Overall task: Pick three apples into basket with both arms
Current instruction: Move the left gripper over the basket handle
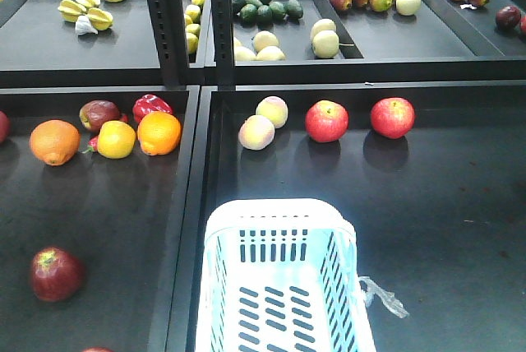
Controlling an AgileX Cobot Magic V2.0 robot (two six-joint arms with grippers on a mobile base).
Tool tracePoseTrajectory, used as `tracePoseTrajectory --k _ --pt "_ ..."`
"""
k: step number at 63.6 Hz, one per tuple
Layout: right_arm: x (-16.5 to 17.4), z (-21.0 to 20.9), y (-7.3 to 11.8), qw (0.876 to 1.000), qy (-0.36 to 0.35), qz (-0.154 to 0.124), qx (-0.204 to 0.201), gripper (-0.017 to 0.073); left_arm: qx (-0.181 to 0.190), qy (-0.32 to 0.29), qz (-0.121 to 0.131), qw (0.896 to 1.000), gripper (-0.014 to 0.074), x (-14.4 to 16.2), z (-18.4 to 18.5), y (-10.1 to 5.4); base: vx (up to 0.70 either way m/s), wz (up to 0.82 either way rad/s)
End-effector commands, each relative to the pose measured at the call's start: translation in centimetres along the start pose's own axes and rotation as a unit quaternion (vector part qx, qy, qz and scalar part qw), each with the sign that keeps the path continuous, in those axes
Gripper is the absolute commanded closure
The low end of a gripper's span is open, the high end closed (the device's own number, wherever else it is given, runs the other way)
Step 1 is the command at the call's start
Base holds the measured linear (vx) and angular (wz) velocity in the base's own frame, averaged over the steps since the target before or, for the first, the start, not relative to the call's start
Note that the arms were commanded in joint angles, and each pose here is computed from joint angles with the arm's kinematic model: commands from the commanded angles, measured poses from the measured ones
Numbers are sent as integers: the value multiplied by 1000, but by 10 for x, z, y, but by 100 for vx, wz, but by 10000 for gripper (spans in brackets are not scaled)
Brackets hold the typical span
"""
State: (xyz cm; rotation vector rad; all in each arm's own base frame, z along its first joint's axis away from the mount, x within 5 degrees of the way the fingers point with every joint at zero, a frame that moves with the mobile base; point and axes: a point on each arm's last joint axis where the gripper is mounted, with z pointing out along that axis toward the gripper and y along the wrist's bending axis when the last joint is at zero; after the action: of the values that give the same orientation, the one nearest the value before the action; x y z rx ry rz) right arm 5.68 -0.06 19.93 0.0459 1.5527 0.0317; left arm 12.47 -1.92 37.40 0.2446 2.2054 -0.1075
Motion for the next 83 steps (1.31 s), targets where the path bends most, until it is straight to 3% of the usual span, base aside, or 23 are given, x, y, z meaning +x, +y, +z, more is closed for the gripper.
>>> tracePoseTrajectory --k 1,8,15,25,33,44,60,76,83 --pt "-3 1 0 1000 -31 -5 -2 568 2 -46 -2 999 -15 -13 -7 -1 0 0" --pt "-3 1 0 1000 -31 -5 -2 568 -2 -63 11 998 -95 -16 -7 0 0 0" --pt "-3 1 0 1000 -31 -5 -2 568 7 -64 63 996 -106 -17 -5 -2 0 0" --pt "-3 1 0 1000 -31 -5 -2 568 87 -51 145 984 -97 -20 9 -17 0 0" --pt "-3 1 0 1000 -31 -5 -2 568 152 -48 208 965 -84 -26 31 -31 0 0" --pt "-3 1 0 1000 -31 -5 -2 568 198 -40 266 942 -76 -42 62 -50 0 0" --pt "-3 1 0 1000 -31 -5 -2 568 224 -32 360 905 -68 -65 94 -82 0 0" --pt "-3 1 0 1000 -31 -5 -2 568 253 -18 449 857 -65 -66 127 -135 0 0" --pt "-3 1 0 1000 -31 -5 -2 568 253 -16 476 842 -57 -63 142 -155 0 0"
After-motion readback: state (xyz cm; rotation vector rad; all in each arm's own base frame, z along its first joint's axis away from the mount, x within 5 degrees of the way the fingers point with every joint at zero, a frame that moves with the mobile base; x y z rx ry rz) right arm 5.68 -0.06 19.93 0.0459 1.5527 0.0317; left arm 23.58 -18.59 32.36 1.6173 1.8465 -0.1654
